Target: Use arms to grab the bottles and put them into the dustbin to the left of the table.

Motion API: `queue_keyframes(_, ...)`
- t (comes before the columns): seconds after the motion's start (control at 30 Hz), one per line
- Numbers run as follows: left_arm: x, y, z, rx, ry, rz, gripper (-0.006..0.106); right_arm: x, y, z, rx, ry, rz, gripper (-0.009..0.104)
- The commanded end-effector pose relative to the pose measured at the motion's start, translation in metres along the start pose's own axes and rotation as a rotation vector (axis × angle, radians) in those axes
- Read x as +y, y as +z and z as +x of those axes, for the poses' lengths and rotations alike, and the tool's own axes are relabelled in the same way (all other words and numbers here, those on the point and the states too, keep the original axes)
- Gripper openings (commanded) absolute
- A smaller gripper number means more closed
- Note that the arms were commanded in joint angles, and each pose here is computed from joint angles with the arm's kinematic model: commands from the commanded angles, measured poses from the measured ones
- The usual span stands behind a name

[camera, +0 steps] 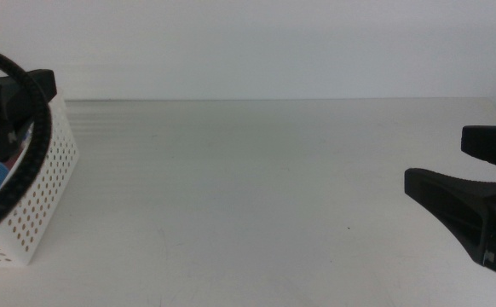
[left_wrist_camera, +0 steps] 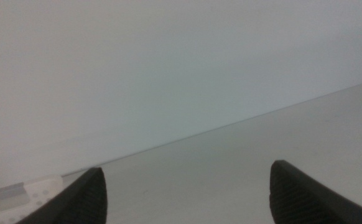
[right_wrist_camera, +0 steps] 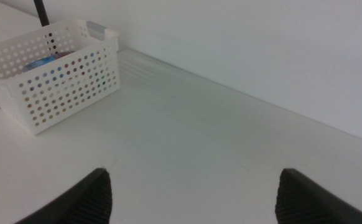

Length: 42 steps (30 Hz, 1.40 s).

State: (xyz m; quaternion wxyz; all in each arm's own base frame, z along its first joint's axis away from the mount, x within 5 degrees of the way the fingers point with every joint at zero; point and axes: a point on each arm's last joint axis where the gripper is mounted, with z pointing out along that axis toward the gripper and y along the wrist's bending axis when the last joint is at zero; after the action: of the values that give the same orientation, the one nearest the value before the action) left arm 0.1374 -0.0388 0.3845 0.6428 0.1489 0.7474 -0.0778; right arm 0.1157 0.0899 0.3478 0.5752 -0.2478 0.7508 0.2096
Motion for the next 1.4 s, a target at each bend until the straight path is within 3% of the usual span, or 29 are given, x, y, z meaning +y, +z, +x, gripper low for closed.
queue_keyframes(0.0,0.002,-0.005,-0.016,-0.111,-0.034,-0.024,0.082,-0.003,-0.004,-0.016,-0.108,0.005,0.024,0.07)
queue_keyframes(0.17,0.005,-0.011,-0.015,-0.203,-0.05,-0.063,0.082,-0.027,-0.017,-0.019,-0.156,0.059,0.195,0.07)
queue_keyframes(0.3,0.004,-0.012,0.017,-0.188,-0.056,-0.088,0.082,-0.044,-0.039,-0.022,-0.221,0.075,0.362,0.07)
queue_keyframes(0.4,0.001,-0.019,0.042,-0.161,-0.058,-0.086,0.082,-0.046,-0.053,-0.024,-0.266,0.076,0.429,0.07)
queue_keyframes(0.57,-0.005,-0.033,0.088,-0.132,-0.061,-0.087,0.082,-0.042,-0.064,-0.006,-0.281,0.074,0.449,0.07)
queue_keyframes(0.8,-0.008,-0.048,0.145,-0.122,-0.067,-0.14,0.082,-0.032,-0.071,0.07,-0.241,0.087,0.467,0.07)
queue_keyframes(1.0,-0.003,-0.057,0.171,-0.148,-0.074,-0.284,0.082,-0.029,-0.072,0.122,-0.235,0.097,0.522,0.07)
queue_keyframes(1.37,-0.006,-0.057,0.201,-0.149,-0.074,-0.296,0.082,-0.032,-0.057,0.18,-0.134,0.128,0.535,0.07)
